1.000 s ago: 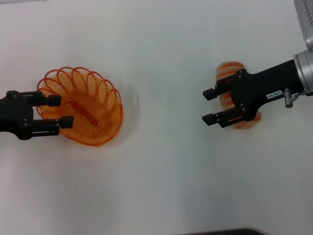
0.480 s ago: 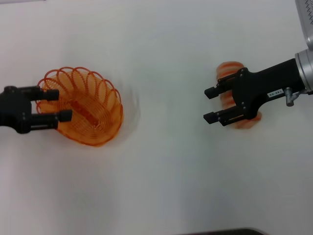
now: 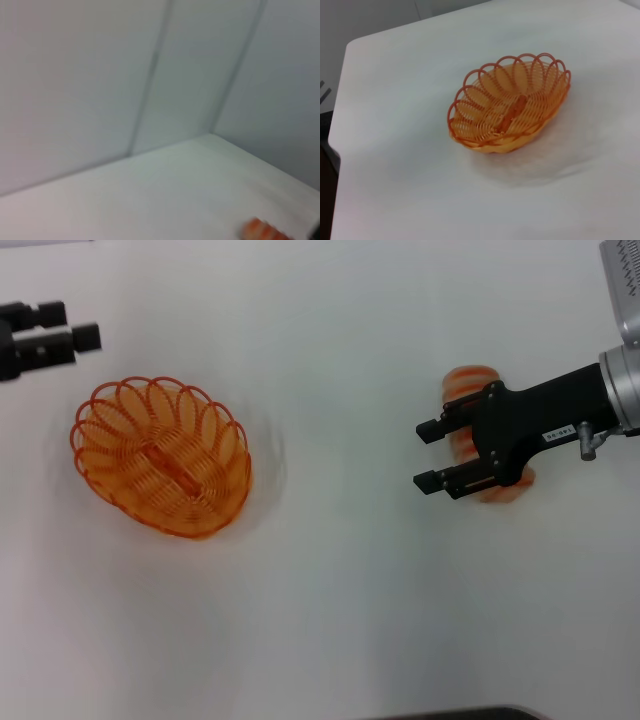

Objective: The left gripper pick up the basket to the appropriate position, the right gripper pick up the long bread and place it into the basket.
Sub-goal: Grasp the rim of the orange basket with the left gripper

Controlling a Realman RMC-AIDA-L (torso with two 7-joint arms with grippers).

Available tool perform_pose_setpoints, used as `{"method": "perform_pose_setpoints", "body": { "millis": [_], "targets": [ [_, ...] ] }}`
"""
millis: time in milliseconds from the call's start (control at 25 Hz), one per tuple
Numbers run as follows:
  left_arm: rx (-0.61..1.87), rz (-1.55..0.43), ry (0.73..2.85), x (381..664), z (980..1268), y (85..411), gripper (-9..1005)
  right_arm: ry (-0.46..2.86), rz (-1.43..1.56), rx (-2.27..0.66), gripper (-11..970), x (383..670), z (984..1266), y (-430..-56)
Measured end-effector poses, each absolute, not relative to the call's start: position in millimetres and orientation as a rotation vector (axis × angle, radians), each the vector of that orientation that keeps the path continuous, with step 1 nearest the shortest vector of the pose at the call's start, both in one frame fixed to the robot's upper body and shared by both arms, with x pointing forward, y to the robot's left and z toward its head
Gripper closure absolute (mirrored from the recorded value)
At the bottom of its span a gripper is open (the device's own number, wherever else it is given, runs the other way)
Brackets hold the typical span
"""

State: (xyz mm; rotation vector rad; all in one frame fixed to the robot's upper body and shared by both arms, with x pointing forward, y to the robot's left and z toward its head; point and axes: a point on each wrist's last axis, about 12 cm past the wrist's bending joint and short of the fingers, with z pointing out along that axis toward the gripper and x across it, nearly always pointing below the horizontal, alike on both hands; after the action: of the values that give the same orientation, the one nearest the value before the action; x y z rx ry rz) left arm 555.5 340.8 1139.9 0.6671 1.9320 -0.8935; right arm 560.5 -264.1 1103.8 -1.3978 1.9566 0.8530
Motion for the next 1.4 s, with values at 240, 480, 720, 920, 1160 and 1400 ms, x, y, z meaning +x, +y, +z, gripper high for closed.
{"method": "perform_pose_setpoints", "body": {
  "millis": [240,480,720,920,1160,1400],
  "targets": [
    [0.585,-0.838,2.035,574,1156,343,266,1.962,0.845,-1.394,256,560,1101,-265],
    [0.640,-0.727,2.184,593,1166,332,266,1.964,0.834,-1.395,257,562,1095,-265],
    [0.689,-0.508,2.399,616,1157,308,267,1.962,0.826,-1.401,257,562,1094,-263],
    [0.750,-0.368,2.497,625,1153,292,267,1.972,0.819,-1.398,257,562,1090,-262],
    [0.813,-0.355,2.574,628,1143,281,266,1.983,0.807,-1.389,257,563,1087,-261],
    [0.845,-0.328,2.608,628,1137,276,266,1.986,0.801,-1.394,258,563,1086,-261]
  ]
}}
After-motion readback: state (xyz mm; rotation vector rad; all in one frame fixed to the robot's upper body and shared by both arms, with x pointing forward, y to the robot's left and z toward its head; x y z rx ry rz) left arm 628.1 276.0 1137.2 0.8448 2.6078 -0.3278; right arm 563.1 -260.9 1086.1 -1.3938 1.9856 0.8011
